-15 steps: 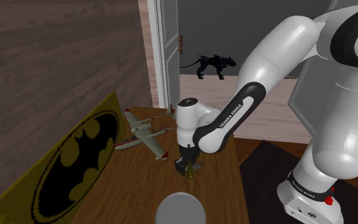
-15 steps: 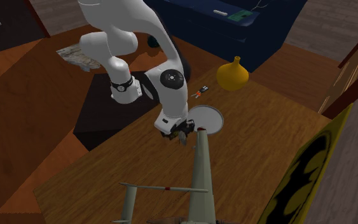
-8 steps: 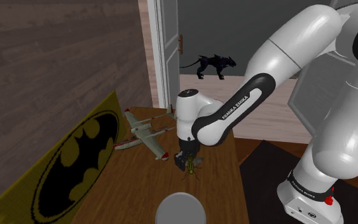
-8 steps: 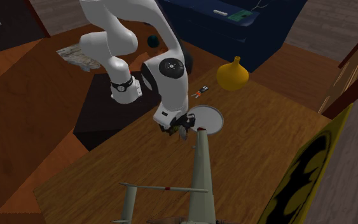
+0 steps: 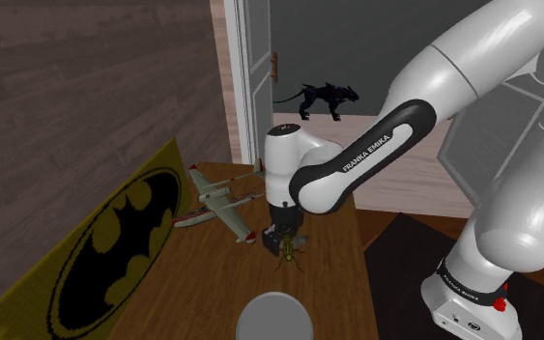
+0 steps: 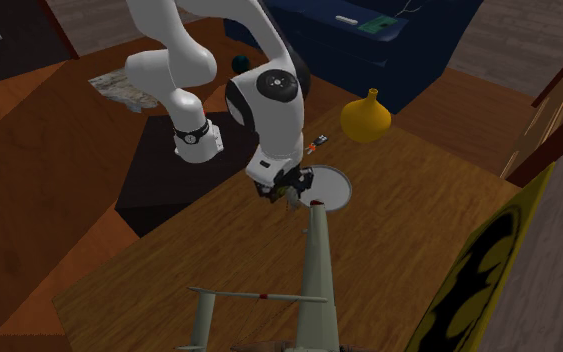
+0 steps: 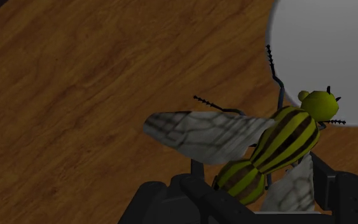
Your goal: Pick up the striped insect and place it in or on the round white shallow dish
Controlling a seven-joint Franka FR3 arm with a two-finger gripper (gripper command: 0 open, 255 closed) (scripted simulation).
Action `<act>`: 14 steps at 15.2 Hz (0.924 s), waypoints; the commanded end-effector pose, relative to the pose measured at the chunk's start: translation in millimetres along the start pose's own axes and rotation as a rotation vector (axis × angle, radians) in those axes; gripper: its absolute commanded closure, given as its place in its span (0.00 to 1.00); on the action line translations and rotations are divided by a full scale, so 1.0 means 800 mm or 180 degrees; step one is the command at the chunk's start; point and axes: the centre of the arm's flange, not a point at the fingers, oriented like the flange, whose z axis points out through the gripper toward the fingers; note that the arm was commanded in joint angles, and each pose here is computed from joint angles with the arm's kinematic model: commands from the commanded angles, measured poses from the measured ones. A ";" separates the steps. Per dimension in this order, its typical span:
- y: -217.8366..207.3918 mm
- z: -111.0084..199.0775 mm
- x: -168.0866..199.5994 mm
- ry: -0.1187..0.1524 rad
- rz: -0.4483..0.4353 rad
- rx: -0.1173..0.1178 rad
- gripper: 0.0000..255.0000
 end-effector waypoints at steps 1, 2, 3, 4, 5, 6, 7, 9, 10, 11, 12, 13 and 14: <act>-0.025 0.001 -0.016 -0.0002 0.0004 -0.0001 1.00; -0.039 0.002 -0.024 -0.0002 0.0004 -0.0001 1.00; -0.053 0.004 -0.032 -0.0002 0.0004 -0.0001 1.00; -0.068 0.006 -0.040 -0.0002 0.0004 -0.0001 1.00; -0.082 0.008 -0.048 -0.0002 0.0004 -0.0001 1.00; -0.096 0.009 -0.056 -0.0002 0.0004 -0.0001 1.00; -0.111 0.011 -0.064 -0.0002 0.0004 -0.0001 1.00; -0.139 0.015 -0.079 -0.0002 0.0004 -0.0001 1.00; -0.154 0.016 -0.087 -0.0002 0.0004 -0.0001 1.00; -0.168 0.018 -0.095 -0.0002 0.0004 -0.0001 1.00; -0.171 0.018 -0.097 -0.0002 0.0004 -0.0001 1.00; -0.171 0.025 -0.097 -0.0002 0.0004 -0.0001 1.00; -0.170 0.032 -0.096 -0.0002 0.0004 -0.0001 1.00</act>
